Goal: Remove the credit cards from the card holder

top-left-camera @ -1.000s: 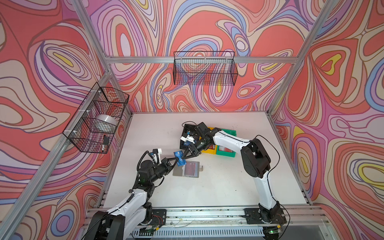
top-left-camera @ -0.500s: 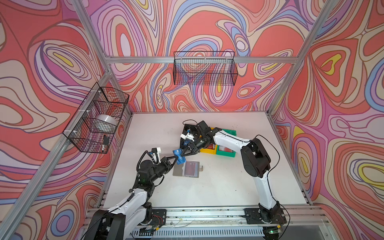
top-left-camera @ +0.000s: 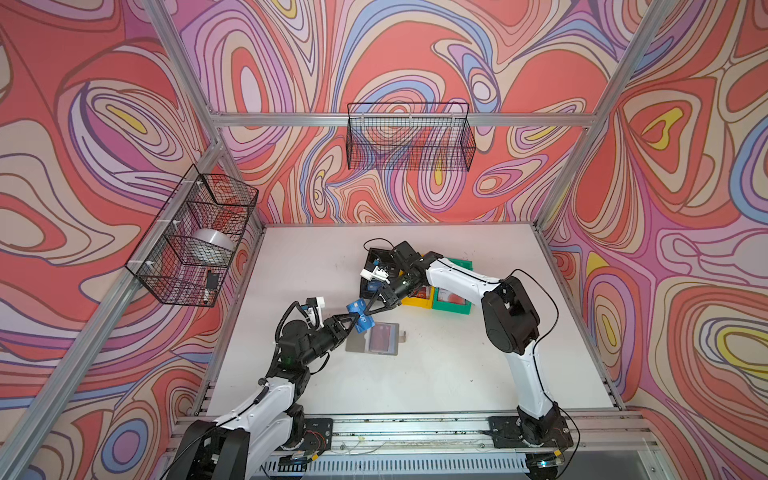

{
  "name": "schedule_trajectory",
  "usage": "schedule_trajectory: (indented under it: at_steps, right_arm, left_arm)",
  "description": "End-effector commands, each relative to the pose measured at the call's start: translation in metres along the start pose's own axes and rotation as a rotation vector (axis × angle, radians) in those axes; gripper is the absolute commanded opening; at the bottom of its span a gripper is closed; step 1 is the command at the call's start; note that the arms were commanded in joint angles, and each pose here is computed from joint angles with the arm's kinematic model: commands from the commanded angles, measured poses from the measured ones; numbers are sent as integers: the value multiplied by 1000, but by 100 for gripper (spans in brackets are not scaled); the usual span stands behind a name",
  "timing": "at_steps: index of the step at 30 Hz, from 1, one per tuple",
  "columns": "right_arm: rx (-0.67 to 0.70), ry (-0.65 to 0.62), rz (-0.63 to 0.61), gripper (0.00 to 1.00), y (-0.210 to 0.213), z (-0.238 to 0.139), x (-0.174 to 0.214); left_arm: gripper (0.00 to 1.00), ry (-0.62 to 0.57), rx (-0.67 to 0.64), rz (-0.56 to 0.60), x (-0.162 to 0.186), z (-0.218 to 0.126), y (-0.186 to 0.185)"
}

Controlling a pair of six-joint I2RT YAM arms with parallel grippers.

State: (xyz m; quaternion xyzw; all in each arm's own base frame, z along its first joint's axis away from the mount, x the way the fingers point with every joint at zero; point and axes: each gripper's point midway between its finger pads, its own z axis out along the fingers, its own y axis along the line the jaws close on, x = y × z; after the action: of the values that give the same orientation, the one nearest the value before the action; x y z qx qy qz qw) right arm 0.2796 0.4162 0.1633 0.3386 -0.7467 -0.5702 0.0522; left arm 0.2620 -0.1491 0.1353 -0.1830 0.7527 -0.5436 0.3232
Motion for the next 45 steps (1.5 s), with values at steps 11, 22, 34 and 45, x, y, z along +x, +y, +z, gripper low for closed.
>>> schedule_trajectory:
  at_steps: [11, 22, 34, 45]
  right_arm:
    - [682, 88, -125, 0, -57, -74, -23]
    - [1057, 70, -375, 0, -85, -124, -73]
    - [1094, 187, -499, 0, -117, -90, -77]
    - [1170, 329, -519, 0, -141, -85, -56]
  left_arm:
    - [58, 23, -82, 44, 2, -9, -3]
    - [62, 55, -153, 23, 4, -2, 14]
    - [62, 66, -153, 11, 5, 1, 18]
    - [62, 63, -155, 14, 3, 4, 19]
